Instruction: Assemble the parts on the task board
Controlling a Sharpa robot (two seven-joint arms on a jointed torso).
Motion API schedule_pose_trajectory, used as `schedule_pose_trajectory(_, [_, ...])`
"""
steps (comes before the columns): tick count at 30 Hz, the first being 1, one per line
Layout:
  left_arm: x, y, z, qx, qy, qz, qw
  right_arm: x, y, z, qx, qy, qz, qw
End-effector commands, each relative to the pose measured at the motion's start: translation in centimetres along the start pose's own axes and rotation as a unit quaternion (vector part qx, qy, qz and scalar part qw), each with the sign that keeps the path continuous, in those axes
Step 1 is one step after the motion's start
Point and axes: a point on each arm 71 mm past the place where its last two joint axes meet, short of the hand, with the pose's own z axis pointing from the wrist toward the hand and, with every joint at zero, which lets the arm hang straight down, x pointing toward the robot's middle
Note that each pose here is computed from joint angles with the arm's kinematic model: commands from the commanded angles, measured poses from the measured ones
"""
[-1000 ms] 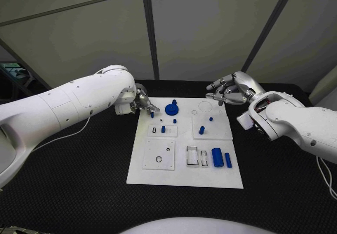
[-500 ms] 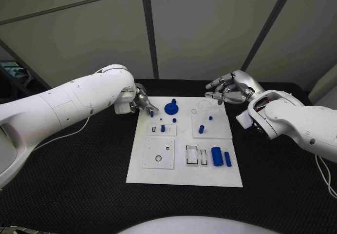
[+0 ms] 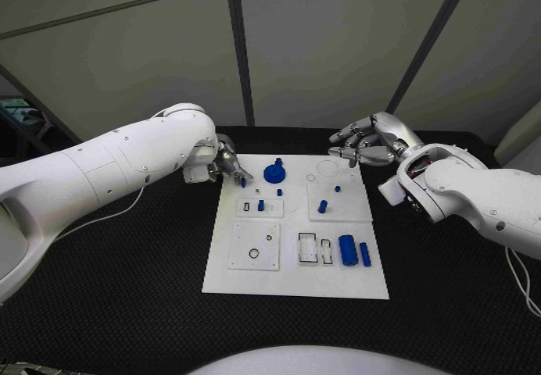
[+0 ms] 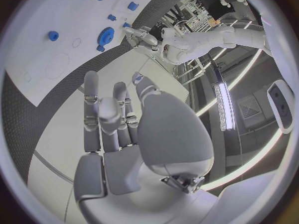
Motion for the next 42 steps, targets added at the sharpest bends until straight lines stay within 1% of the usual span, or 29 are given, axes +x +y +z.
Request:
schedule_pose_trajectory(1, [0.01, -0.10, -0.03, 0.001, 0.003, 0.007, 1.000, 0.0, 0.1, 0.1, -0.002, 0.003, 0.001, 1.000])
schedule_pose_trajectory(6, [0.00, -0.14, -0.04, 0.006, 0.001, 0.004, 1.000, 0.0, 0.1, 0.1, -0.002, 0.003, 0.001, 1.000])
schedule_pose_trajectory(16, [-0.24, -0.02, -0.22, 0.033, -0.010, -0.035, 0.999, 0.0, 0.0, 0.1, -0.001, 0.002, 0.001, 1.000])
schedule_pose_trajectory(20, [-0.20, 0.31, -0.51, 0.041, -0.010, -0.057, 0.997, -0.1, 0.0, 0.1, 0.000, 0.002, 0.000, 1.000])
schedule_pose_trajectory(25, [0.15, 0.82, -1.32, 0.058, -0.001, -0.084, 0.995, -0.2, -0.1, 0.0, 0.001, 0.001, 0.000, 1.000])
schedule_pose_trajectory(30, [0.64, 1.12, -2.30, 0.069, 0.000, -0.093, 0.993, -0.3, -0.2, 0.0, 0.003, 0.001, -0.001, 1.000])
schedule_pose_trajectory(37, [1.52, 1.69, -3.43, 0.070, -0.005, -0.095, 0.993, -0.3, -0.3, 0.0, 0.004, 0.001, -0.001, 1.000])
schedule_pose_trajectory(42, [2.29, 2.03, -3.97, 0.069, -0.015, -0.086, 0.994, -0.4, -0.4, 0.0, 0.005, 0.001, -0.001, 1.000])
